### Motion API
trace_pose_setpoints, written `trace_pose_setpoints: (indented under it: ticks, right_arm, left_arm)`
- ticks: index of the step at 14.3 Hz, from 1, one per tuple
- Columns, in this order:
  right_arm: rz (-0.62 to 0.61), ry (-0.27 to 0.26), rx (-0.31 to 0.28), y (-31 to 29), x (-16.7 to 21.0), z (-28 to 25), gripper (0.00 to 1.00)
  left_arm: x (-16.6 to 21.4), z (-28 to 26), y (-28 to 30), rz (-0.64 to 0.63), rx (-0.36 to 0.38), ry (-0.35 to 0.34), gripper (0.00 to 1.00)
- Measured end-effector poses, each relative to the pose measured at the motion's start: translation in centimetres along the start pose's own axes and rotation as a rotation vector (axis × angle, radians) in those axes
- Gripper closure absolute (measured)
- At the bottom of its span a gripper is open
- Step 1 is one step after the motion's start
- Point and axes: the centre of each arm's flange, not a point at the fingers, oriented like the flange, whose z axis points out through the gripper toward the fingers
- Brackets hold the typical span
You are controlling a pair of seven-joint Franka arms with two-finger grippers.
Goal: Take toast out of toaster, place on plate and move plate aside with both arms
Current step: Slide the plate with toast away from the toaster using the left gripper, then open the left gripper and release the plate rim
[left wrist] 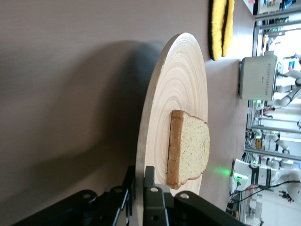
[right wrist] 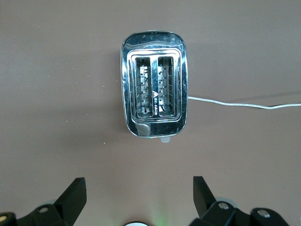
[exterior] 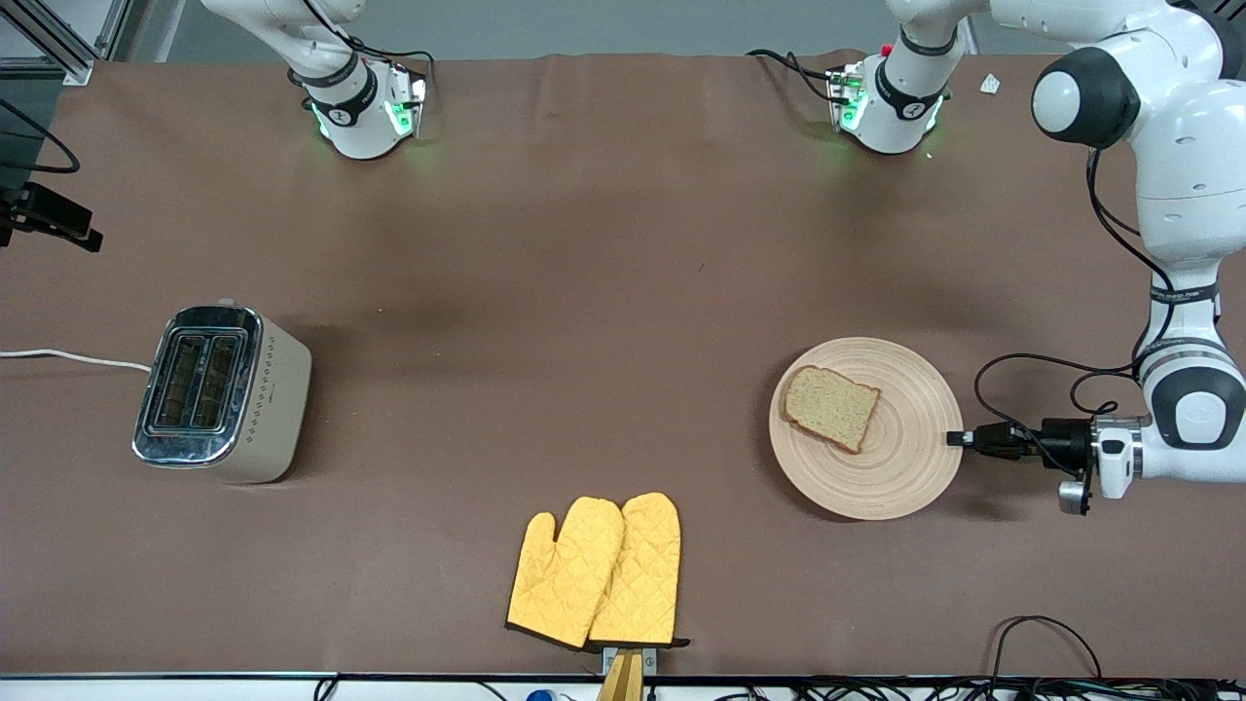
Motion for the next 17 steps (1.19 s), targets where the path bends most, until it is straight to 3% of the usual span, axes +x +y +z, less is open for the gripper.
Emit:
trace_pose_setpoints:
  ticks: [9, 13, 15, 17]
  right_arm:
    - [-0.005, -0.011, 0.000, -0.3, 0.0, 0.3, 0.00]
    - [-0.021, -0.016, -0.001, -1.2, -0.1, 0.3, 0.00]
    - [-0.023, -0.019, -0.001, -1.3, -0.2, 0.3, 0.00]
    - [-0.023, -0.019, -0.001, -1.3, -0.2, 0.3, 0.00]
  left_arm:
    - [-1.7, -2.7, -3.0, -0.033, -0.010, 0.048, 0.87]
    - [-0.3, -2.8, -1.2, -0.001, 0.012, 0.042, 0.48]
    - [2.0, -3.1, 2.5, 0.049, 0.102, -0.001, 0.29]
    - [5.0, -3.7, 9.2, 0.090, 0.238, -0.040, 0.08]
